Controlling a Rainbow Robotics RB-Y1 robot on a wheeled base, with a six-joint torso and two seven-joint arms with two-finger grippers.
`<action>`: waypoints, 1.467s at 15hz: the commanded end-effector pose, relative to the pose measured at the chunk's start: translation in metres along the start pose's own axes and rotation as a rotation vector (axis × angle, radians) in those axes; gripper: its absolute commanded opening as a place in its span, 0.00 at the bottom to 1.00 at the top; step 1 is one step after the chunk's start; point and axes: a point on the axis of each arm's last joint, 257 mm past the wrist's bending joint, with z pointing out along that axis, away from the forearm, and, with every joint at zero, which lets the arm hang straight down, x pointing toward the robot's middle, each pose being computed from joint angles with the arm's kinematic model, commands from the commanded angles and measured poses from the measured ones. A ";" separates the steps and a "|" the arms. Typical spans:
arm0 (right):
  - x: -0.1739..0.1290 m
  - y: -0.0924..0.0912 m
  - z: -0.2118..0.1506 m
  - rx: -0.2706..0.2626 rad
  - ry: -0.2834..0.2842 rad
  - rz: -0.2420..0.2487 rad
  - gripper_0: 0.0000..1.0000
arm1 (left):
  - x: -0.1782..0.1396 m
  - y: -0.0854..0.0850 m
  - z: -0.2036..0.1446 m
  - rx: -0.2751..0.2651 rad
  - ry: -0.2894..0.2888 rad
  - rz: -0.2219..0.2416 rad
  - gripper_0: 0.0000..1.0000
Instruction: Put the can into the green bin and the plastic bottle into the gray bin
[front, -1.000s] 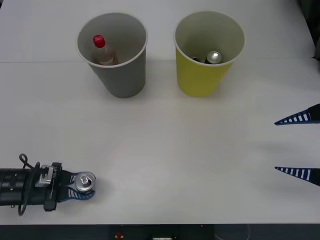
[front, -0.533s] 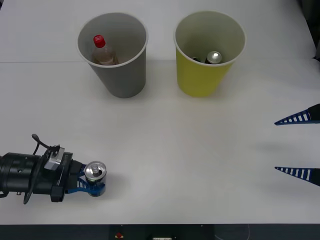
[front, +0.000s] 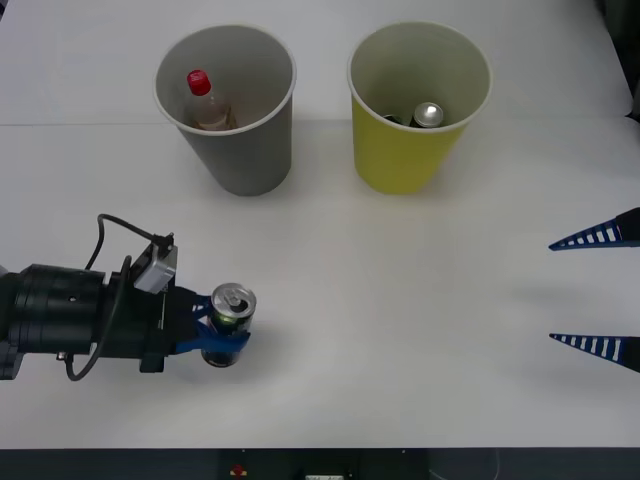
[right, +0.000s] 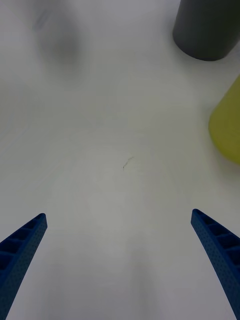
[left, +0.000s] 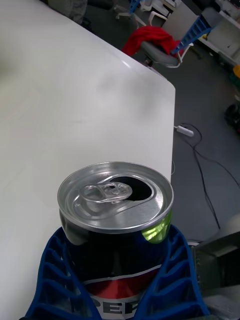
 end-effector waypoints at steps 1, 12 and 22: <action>0.000 0.000 0.000 0.000 0.000 0.000 1.00 | -0.031 -0.006 0.013 -0.071 0.008 -0.054 0.00; 0.000 0.000 0.000 0.000 0.000 0.000 1.00 | -0.161 -0.003 0.063 -0.143 -0.063 -0.093 0.00; 0.000 0.000 0.000 0.000 0.000 0.000 1.00 | -0.303 0.052 0.082 -0.160 -0.112 0.003 0.00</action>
